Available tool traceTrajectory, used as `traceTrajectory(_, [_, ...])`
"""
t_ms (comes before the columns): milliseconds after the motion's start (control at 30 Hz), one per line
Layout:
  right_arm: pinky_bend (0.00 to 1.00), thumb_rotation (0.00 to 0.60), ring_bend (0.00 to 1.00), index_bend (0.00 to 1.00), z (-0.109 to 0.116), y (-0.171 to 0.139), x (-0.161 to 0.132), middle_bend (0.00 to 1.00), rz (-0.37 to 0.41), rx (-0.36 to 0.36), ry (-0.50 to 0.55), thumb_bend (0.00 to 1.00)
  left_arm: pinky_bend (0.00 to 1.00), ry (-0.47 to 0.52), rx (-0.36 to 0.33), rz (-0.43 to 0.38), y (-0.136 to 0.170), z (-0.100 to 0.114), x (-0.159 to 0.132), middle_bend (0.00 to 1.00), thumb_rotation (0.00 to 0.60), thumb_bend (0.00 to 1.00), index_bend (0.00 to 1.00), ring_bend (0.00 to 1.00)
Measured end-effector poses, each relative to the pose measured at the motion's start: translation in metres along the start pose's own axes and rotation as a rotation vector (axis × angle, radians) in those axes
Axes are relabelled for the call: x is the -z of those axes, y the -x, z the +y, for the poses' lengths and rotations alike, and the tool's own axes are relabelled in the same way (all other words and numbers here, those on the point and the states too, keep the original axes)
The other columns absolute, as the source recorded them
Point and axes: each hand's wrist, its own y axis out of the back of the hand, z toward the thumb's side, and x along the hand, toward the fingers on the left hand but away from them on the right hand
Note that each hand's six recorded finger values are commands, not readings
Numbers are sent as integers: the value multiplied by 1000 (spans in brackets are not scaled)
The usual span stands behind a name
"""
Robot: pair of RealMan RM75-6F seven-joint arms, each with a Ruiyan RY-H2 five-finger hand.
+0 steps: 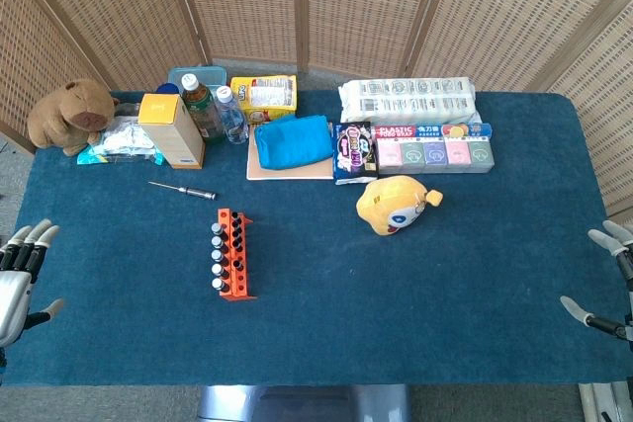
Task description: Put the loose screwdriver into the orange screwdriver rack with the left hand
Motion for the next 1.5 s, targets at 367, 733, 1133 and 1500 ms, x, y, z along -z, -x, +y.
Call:
traceTrajectory(367, [154,600,80,178,-3,-4,3,114,-16,2,-10,24,149,4,-5,-13,-4,2,2,0,600,119,0,0])
traceTrajectory(733, [154,600,79,178,-4,0,23,114,-13,121,-86,25,529,-77,39,-70,-59,0,-16,627,600,119,0,522])
traceTrajectory(1133, [156,600,80,176,-16,23,22,114,-111,-14,-20,33,1000,-170,-3,-169,-154,-7,-74,1000,600,206,363,1000])
traceTrajectory(1500, [165,600,79,175,-18,27,33,114,-161,-56,-23,40,1000,-199,144,-125,-231,-65,-108,1000,600,224,376,1000])
